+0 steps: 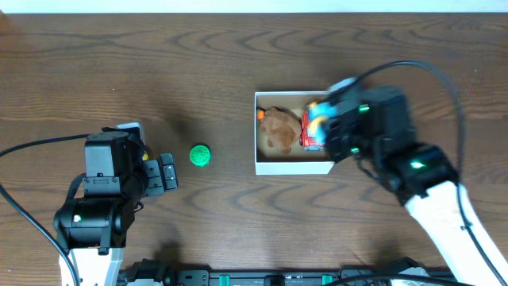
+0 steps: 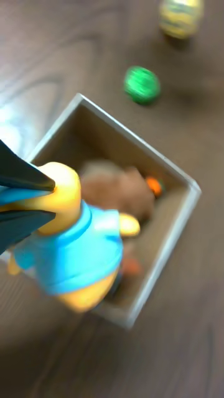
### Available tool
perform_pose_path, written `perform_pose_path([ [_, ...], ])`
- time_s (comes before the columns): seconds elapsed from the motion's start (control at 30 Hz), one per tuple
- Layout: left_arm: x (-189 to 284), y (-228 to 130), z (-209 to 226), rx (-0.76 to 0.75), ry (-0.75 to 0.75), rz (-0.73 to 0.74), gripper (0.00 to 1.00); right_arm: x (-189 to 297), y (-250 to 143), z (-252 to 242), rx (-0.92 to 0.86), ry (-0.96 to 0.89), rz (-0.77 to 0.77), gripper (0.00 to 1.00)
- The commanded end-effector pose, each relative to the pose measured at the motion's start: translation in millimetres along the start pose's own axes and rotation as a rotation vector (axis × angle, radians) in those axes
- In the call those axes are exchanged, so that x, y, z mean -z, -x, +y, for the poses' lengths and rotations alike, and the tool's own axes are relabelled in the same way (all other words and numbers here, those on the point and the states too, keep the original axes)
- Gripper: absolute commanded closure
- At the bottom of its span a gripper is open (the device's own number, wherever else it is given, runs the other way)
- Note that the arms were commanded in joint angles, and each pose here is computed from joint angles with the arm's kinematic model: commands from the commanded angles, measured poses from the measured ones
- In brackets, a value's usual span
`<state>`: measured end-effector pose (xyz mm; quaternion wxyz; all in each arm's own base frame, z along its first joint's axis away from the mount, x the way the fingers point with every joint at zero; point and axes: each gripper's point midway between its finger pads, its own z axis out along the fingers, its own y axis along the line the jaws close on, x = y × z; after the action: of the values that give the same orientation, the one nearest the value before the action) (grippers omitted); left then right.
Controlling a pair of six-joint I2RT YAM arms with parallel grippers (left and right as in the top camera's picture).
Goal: Pack container
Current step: 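Place the duck into the box beside the truck and release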
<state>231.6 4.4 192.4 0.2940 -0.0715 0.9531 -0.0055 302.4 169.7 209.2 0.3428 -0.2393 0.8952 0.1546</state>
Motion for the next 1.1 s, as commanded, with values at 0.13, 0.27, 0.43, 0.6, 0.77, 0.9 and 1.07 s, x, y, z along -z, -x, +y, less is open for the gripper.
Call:
perform_pose_path([
  [0.13,3.9,4.1,1.3,0.013,0.005,-0.012,0.02,-55.2,-30.6,33.5,0.178,0.087,0.167,0.90],
  [0.27,3.9,3.6,1.4,0.013,0.005,-0.010,0.02,-76.1,-43.6,30.8,0.127,0.085,0.230,0.89],
  [0.43,3.9,3.6,1.4,0.013,0.005,-0.010,0.02,-87.2,-54.2,28.9,0.108,0.084,0.275,0.57],
  [0.6,3.9,3.6,1.4,0.013,0.005,-0.010,0.02,-87.7,-50.5,25.0,0.114,0.060,0.261,0.23],
  [0.77,3.9,3.6,1.3,0.013,0.005,-0.010,0.02,-81.8,-38.4,22.0,0.119,0.038,0.222,0.18],
  [0.9,3.9,3.4,1.4,0.013,0.005,-0.009,0.02,-65.4,-11.7,12.0,0.133,-0.038,0.145,0.22],
  [1.07,3.9,1.9,1.7,0.013,0.006,-0.003,0.02,-42.9,14.5,7.7,0.129,-0.085,0.059,0.63],
])
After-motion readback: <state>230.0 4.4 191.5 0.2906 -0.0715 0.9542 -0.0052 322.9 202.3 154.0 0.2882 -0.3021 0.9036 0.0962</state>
